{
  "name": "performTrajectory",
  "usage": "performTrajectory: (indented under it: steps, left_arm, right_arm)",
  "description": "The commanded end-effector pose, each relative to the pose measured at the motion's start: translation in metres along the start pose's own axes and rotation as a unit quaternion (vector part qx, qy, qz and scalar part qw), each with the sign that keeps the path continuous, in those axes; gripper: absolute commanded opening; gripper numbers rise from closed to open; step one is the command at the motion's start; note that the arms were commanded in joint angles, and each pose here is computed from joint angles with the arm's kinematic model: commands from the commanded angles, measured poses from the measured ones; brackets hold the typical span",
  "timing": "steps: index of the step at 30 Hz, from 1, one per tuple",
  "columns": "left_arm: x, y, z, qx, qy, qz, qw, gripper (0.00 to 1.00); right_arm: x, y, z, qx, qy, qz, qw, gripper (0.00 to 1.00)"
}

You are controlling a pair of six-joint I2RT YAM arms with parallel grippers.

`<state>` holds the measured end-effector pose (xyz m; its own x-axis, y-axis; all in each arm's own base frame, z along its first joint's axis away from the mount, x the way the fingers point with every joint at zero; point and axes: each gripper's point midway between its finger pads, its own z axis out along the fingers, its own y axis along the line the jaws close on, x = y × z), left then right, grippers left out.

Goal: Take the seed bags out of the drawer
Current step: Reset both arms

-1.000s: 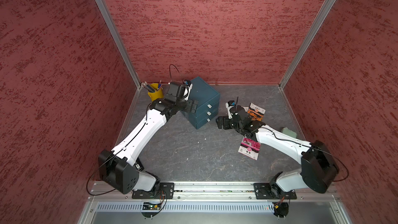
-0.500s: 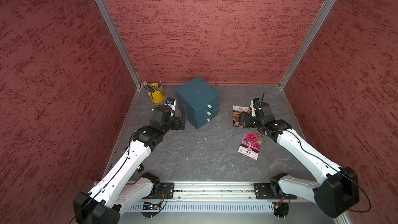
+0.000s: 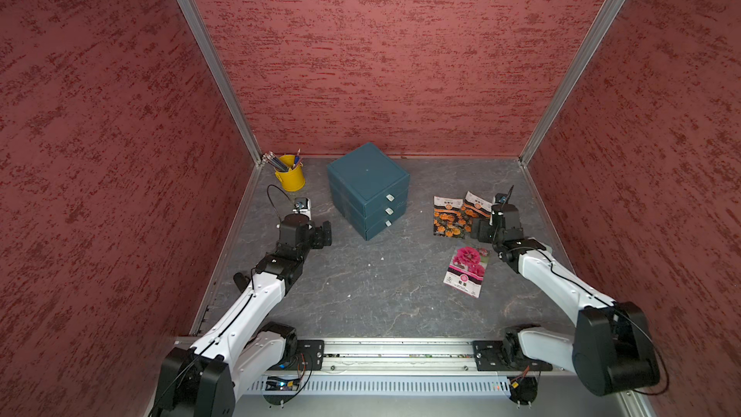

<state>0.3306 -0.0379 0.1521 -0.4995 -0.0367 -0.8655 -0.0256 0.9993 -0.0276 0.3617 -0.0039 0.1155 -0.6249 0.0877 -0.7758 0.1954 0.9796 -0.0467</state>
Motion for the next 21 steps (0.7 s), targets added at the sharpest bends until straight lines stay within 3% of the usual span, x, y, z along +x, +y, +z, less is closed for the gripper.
performTrajectory:
  steps: [1, 10, 21]
  left_arm:
    - [-0.031, 0.012, 0.009, -0.014, -0.075, 0.006, 0.997, 1.00]
    - [-0.035, 0.050, 0.039, -0.006, -0.119, -0.029, 0.992, 1.00]
    - [-0.012, 0.048, 0.073, 0.027, -0.141, -0.037, 0.989, 1.00]
  right_arm:
    - [-0.045, 0.005, 0.010, -0.008, -0.095, 0.004, 0.995, 0.99]
    - [-0.051, 0.007, 0.040, -0.007, -0.142, -0.008, 0.990, 0.99]
    - [-0.037, 0.011, 0.033, -0.076, -0.193, 0.003, 0.978, 0.99]
